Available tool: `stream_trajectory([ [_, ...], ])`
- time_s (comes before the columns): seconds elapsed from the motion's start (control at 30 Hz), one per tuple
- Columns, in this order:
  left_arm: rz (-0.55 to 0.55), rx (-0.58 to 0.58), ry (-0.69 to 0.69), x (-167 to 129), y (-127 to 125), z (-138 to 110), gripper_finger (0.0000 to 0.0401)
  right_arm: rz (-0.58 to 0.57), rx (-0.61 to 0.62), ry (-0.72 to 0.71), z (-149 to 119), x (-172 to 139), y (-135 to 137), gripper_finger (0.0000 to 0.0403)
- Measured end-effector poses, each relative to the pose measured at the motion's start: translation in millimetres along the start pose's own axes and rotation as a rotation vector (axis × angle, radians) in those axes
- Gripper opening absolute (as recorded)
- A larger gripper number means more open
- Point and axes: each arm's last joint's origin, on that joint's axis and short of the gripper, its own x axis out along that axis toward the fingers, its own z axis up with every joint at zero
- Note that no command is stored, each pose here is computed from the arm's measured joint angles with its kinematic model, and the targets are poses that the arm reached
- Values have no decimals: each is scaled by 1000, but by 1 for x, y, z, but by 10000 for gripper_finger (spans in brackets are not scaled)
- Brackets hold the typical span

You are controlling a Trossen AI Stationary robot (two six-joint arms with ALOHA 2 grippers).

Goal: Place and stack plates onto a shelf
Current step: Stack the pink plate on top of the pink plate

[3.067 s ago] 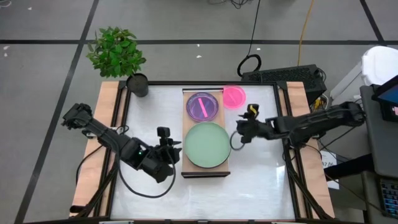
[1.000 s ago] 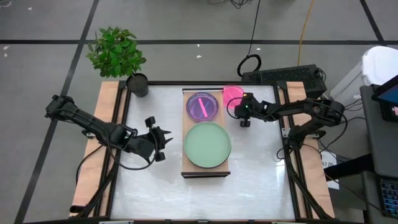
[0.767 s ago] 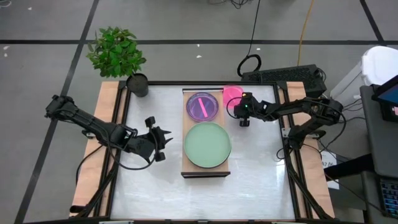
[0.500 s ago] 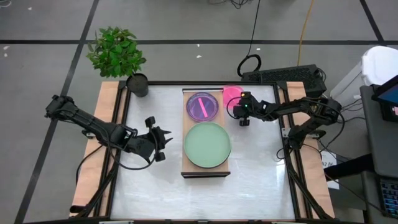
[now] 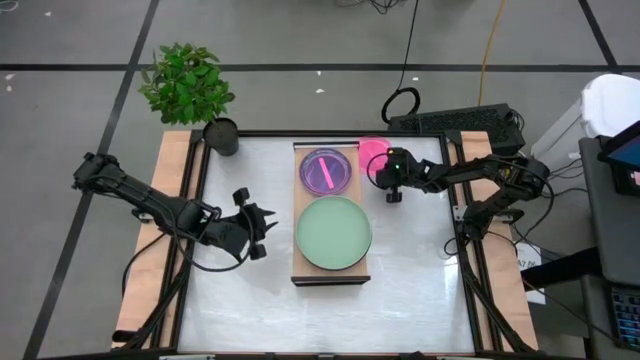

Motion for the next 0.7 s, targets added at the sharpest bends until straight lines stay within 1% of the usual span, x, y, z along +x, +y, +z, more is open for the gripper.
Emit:
stream_trajectory([
  [0.27, 0, 0, 0, 0, 0, 0, 126, 11, -28, 2, 0, 0, 1, 5],
  [0.5, -1, 0, 0, 0, 0, 0, 126, -4, -52, -11, 5, -1, 4, 1],
  [0.63, -2, -2, 0, 0, 0, 0, 126, -61, -68, 4, 11, -6, 6, 1],
  [0.7, -2, -6, 0, 0, 0, 0, 126, -81, -61, -21, 15, -11, 4, 1],
])
